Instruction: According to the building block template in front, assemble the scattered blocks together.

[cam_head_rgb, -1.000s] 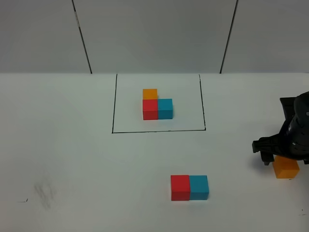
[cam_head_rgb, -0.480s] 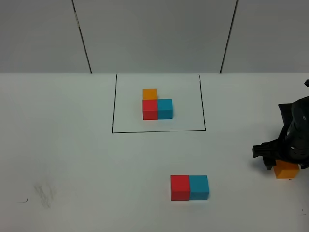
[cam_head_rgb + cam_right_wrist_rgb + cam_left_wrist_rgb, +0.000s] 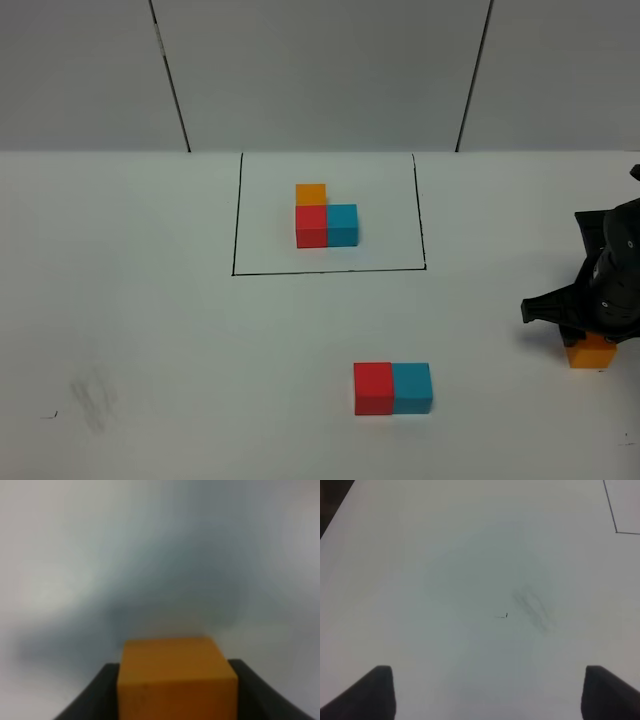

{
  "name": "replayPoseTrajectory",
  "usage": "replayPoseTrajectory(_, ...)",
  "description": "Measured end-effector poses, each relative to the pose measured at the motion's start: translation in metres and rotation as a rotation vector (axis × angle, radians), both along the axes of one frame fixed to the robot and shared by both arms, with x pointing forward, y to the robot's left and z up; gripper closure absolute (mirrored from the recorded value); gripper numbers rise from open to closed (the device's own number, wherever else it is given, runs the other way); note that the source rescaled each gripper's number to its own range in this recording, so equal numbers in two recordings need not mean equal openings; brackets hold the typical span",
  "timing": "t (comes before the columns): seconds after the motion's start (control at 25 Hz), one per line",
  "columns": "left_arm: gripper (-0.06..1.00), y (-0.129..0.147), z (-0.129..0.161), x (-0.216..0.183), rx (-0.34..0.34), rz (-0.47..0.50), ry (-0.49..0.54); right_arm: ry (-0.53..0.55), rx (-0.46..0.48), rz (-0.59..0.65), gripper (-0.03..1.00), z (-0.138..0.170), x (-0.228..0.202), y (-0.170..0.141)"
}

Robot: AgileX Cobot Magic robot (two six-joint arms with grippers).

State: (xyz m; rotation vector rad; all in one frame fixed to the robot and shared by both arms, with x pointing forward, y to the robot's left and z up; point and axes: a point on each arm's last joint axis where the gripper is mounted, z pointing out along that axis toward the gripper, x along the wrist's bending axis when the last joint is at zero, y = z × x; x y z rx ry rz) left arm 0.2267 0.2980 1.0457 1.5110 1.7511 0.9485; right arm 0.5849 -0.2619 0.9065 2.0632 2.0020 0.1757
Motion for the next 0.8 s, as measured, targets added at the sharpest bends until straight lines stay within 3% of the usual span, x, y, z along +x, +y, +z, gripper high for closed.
replayPoseTrajectory(0.16,-0.05,0.000,0.000,0.000,0.000,0.000,0.000,-0.023,-0.014,0.016,0.73,0.023,-0.005,-0.001)
replayPoseTrajectory(0.4,-0.05,0.000,0.000,0.000,0.000,0.000,0.000,-0.132,-0.006,0.052,0.73,0.103,-0.018,0.022)
replayPoseTrajectory(0.64,-0.05,0.000,0.000,0.000,0.000,0.000,0.000,-0.198,0.137,0.172,0.73,0.155,-0.023,0.094)
replayPoseTrajectory(0.8,-0.05,0.000,0.000,0.000,0.000,0.000,0.000,-0.192,0.174,0.255,0.73,0.164,-0.012,0.141)
